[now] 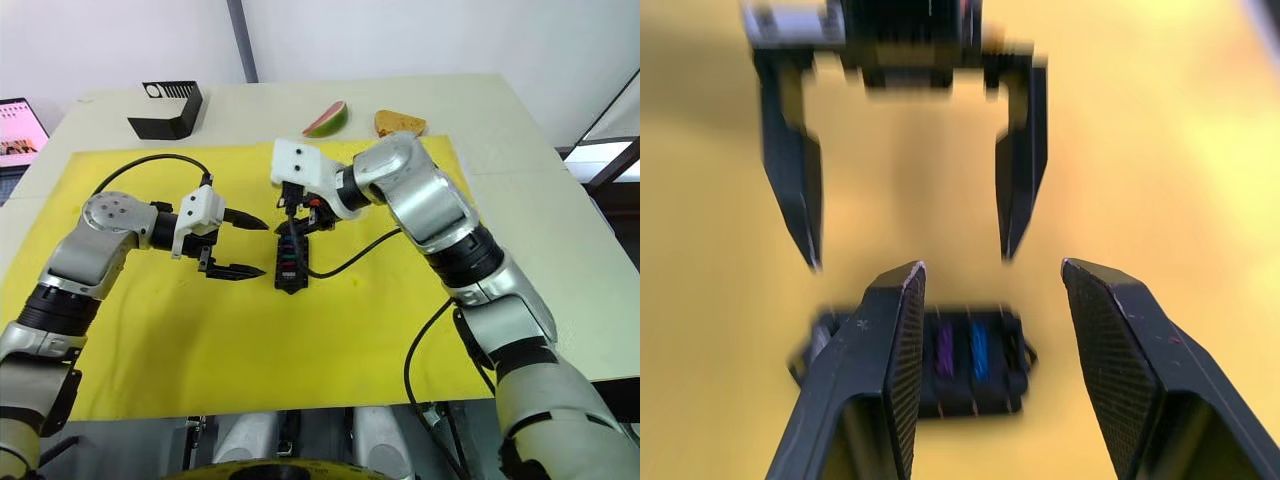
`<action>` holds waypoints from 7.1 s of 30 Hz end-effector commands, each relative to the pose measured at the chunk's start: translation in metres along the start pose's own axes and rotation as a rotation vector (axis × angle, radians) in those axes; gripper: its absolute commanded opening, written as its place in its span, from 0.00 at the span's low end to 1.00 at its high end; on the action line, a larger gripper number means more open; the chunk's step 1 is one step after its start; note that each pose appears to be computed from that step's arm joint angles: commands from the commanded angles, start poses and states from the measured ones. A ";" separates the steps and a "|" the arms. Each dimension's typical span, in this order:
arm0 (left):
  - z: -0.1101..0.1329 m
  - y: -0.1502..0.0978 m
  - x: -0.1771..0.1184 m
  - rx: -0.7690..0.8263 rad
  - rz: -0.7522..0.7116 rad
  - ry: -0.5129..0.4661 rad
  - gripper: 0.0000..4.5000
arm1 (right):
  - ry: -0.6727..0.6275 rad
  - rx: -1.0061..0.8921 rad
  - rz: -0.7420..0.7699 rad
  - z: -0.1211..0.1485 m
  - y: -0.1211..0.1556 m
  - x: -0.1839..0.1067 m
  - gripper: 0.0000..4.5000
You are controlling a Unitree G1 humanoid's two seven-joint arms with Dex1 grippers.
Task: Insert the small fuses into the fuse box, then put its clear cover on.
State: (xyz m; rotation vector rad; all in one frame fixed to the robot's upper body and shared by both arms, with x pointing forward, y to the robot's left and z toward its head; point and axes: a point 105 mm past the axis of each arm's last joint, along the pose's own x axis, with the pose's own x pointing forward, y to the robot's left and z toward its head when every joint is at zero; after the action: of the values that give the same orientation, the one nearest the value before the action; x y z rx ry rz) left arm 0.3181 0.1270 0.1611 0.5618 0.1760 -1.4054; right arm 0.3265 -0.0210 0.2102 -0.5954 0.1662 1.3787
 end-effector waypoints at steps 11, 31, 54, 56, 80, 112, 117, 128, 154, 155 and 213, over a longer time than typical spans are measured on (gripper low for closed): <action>0.008 0.003 -0.010 0.034 0.036 -0.010 1.00 | -0.227 0.109 -0.090 -0.031 -0.001 0.018 0.01; 0.003 0.004 -0.007 0.041 0.033 -0.008 1.00 | 0.100 0.172 -0.123 -0.084 0.005 0.035 0.01; 0.005 0.008 -0.042 -0.108 0.372 -0.138 1.00 | -0.352 0.091 -0.219 -0.005 -0.002 -0.016 0.01; 0.003 0.000 -0.052 -0.187 0.431 -0.180 1.00 | -0.351 0.127 -0.259 -0.013 -0.006 -0.037 0.12; -0.080 -0.069 -0.201 -1.128 0.757 -0.337 1.00 | -0.114 0.145 -0.428 -0.051 -0.006 -0.143 0.99; -0.114 0.002 -0.142 -1.631 0.561 -0.598 1.00 | -0.281 -0.071 0.009 0.024 0.030 -0.028 0.99; -0.117 0.007 -0.134 -1.635 0.565 -0.587 1.00 | -0.276 -0.073 -0.005 0.024 0.026 -0.030 0.99; -0.127 0.013 -0.120 -1.660 0.570 -0.578 1.00 | -0.256 -0.078 -0.025 0.022 0.024 -0.033 0.99; -0.153 0.011 -0.113 -1.632 0.688 -0.508 0.28 | -0.236 -0.078 -0.023 0.020 0.024 -0.036 1.00; -0.155 0.011 -0.114 -1.625 0.705 -0.498 0.16 | -0.235 -0.077 -0.023 0.019 0.024 -0.036 1.00; 0.112 0.055 -0.032 -1.096 -0.001 -1.055 0.00 | -0.859 0.821 -0.281 0.073 -0.019 -0.044 0.62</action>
State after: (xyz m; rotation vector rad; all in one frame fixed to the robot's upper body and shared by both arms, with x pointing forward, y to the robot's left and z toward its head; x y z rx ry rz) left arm 0.3455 0.1048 0.2737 -1.0837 0.1059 -1.1835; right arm 0.3243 -0.0251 0.2821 0.6419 -0.0065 1.0287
